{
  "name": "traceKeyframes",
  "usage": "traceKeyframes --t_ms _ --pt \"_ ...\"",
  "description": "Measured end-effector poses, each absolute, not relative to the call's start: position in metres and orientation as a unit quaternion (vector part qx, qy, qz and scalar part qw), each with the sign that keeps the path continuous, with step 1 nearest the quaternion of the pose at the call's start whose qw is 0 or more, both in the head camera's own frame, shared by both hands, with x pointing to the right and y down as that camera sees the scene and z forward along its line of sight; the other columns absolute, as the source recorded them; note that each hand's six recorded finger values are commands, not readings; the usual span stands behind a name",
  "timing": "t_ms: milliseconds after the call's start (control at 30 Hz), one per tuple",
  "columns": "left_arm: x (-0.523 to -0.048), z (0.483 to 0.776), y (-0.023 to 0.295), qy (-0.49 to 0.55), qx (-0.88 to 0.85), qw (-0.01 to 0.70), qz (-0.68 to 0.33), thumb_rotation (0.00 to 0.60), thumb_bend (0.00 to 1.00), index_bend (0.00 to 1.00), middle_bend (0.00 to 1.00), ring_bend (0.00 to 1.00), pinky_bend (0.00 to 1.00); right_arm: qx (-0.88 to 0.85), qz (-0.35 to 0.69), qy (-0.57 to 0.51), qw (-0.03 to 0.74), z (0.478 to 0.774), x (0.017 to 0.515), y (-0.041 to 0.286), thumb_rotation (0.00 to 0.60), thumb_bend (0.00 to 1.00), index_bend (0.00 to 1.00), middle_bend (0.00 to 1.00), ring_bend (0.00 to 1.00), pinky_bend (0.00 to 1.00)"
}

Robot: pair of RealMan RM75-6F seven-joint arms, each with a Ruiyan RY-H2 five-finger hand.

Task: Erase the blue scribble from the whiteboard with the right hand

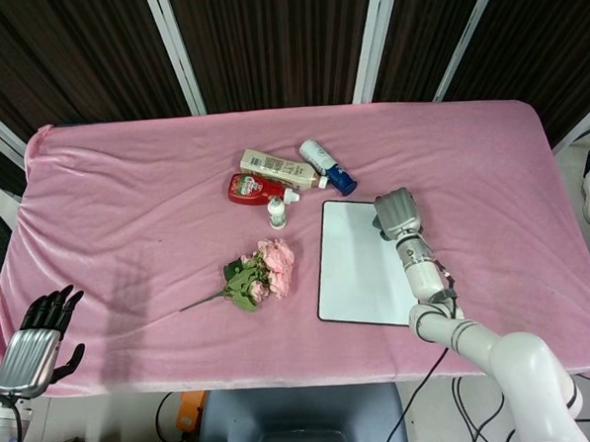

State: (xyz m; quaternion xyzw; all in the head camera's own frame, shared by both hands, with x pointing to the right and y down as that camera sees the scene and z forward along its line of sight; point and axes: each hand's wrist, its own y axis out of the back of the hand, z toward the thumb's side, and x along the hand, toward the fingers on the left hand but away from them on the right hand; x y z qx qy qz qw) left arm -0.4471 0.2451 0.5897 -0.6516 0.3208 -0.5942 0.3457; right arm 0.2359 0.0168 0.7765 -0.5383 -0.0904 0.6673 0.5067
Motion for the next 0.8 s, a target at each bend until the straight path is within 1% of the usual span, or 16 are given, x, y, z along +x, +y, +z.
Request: traceKeyframes --t_ms 167,300,400,500,633,800 --pt "-0.445 0.588 0.247 0.320 -0.656 0.348 -0.588 0.600 0.40 0.00 0.00 0.01 0.09 -0.564 0.647 -0.109 0.502 0.756 0.239 0.022 0.600 0.38 0.94 0.76 0.76 0.88" --pt "-0.443 0.586 0.249 0.319 -0.659 0.350 -0.585 0.600 0.40 0.00 0.00 0.01 0.09 -0.582 0.630 -0.112 0.502 0.732 0.244 0.036 0.600 0.38 0.94 0.76 0.76 0.87" --pt "-0.442 0.585 0.251 0.318 -0.661 0.352 -0.581 0.600 0.40 0.00 0.00 0.01 0.09 -0.586 0.625 -0.107 0.504 0.711 0.260 0.052 0.600 0.38 0.94 0.76 0.76 0.87" --pt "-0.441 0.583 0.252 0.317 -0.664 0.354 -0.577 0.600 0.40 0.00 0.00 0.01 0.09 -0.577 0.633 -0.091 0.508 0.695 0.293 0.074 0.600 0.38 0.94 0.76 0.76 0.87" --pt "-0.440 0.582 0.254 0.316 -0.666 0.357 -0.574 0.600 0.40 0.00 0.00 0.01 0.09 -0.573 0.638 -0.071 0.509 0.691 0.329 0.106 0.600 0.38 0.94 0.76 0.76 0.87" --pt "-0.437 0.584 0.256 0.309 -0.667 0.360 -0.574 0.600 0.40 0.00 0.01 0.01 0.09 -0.574 0.643 -0.072 0.502 0.695 0.365 0.122 0.600 0.38 0.90 0.76 0.75 0.84"
